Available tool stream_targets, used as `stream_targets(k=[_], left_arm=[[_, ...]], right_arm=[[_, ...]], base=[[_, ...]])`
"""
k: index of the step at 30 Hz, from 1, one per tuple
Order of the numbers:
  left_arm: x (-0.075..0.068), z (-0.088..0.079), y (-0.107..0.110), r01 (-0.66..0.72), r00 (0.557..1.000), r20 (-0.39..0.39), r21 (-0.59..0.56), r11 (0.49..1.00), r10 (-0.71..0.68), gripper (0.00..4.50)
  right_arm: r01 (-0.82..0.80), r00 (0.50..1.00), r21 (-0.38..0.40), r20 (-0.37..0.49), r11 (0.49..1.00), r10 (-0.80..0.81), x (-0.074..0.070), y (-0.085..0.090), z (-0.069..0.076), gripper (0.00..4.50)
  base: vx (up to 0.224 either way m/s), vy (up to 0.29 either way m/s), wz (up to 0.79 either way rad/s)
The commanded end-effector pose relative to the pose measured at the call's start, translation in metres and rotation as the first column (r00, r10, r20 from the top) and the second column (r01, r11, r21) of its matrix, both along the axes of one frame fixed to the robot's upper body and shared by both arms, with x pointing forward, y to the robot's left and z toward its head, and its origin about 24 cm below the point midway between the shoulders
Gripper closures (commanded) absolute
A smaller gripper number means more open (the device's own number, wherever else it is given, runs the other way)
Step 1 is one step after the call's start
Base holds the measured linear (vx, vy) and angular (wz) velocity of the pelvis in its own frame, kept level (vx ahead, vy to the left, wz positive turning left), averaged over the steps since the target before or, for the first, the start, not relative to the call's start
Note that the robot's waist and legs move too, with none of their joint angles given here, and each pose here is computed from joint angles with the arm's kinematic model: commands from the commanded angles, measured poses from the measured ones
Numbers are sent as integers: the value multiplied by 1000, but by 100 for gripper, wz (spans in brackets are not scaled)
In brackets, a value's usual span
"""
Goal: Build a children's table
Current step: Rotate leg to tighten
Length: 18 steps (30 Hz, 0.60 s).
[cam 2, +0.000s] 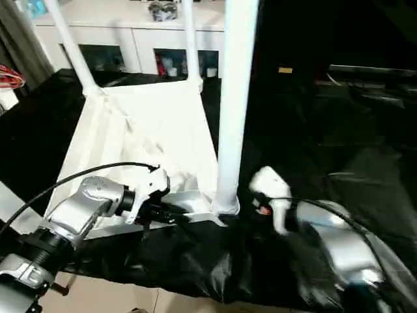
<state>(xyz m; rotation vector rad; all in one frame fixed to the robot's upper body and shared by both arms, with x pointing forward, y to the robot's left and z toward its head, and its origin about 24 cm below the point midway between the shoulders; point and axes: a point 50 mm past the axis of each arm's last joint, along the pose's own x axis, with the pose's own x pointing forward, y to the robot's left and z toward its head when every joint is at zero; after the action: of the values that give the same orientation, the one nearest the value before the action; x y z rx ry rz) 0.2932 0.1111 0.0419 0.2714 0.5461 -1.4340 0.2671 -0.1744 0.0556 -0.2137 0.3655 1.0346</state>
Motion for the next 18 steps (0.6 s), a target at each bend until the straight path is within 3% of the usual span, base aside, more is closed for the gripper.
stream_targets(k=[1, 7, 8, 18], left_arm=[[-4, -9, 0, 0, 999, -45, 13, 1000, 1, 450], [-1, -6, -1, -11, 999, -31, 10, 1000, 11, 450], [-1, -6, -1, -13, 999, -29, 10, 1000, 14, 450], [4, -5, 3, -60, 998, -9, 10, 998, 60, 450]], right_arm=[[15, 1000, -24, 25, 1000, -14, 6, 1, 1, 0], [-8, 1000, -29, 18, 1000, 9, 17, 8, -1, 48], [-11, 1000, -28, 17, 1000, 11, 18, 8, -2, 72], [-35, 999, -36, 11, 999, 35, 24, 13, -9, 157]], base=[[0, 0, 0], [0, 0, 0], [0, 0, 0], [0, 0, 0]])
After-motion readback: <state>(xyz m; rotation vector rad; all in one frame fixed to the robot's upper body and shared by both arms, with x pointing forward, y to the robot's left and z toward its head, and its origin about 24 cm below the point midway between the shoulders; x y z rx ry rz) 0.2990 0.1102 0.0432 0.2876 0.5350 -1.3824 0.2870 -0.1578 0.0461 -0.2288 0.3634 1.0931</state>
